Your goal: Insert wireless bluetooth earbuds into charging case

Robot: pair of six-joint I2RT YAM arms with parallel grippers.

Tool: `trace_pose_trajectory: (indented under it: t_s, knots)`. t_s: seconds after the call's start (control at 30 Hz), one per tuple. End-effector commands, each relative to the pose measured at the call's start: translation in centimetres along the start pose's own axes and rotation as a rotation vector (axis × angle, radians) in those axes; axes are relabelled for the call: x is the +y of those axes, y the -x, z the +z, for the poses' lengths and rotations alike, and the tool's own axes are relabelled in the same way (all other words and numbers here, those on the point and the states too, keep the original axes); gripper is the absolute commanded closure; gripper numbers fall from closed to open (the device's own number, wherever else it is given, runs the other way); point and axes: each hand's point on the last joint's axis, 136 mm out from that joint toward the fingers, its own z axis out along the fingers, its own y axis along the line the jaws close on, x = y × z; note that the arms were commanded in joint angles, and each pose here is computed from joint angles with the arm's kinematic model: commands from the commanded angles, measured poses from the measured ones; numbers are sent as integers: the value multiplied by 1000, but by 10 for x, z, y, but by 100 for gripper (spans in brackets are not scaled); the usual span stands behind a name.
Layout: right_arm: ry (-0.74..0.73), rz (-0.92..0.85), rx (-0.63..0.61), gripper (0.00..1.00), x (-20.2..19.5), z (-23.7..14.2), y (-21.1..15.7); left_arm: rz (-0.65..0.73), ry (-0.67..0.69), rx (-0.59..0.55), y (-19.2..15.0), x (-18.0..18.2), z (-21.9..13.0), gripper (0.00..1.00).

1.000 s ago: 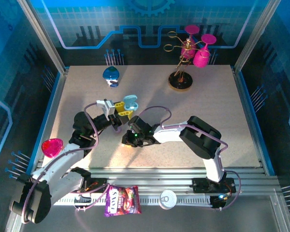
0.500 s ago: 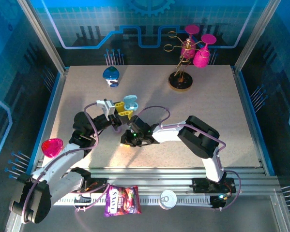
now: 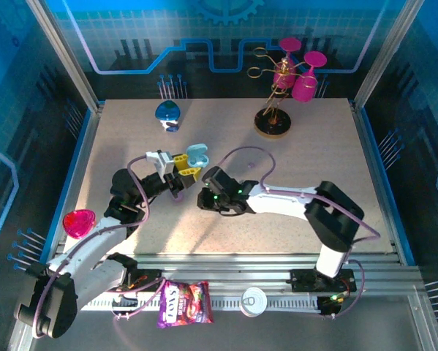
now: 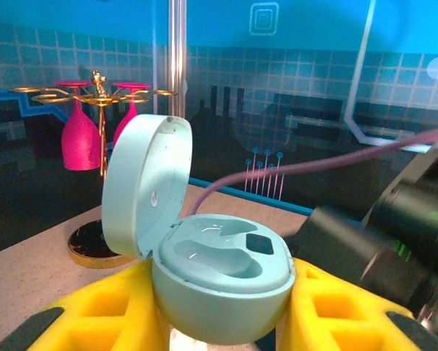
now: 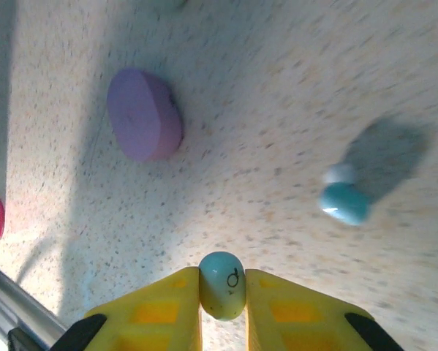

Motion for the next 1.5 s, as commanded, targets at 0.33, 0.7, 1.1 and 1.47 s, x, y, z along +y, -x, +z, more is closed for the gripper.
trace_pose_trajectory:
  t_s: [0.33,0.7,1.1,1.47]
  knots:
    - [-361,17,-134,82,-113,-65,37,26,32,20,-6,9,1,74]
    - [-541,-36,-150,84,-145,-101,44,-9,13,39,-16,10,5,74]
    - [-754,-21,-161,87,-172,-132,44,-33,-20,54,-28,4,15,74]
    - [-751,22,-163,86,-171,-136,42,-44,-44,70,-39,-1,25,74]
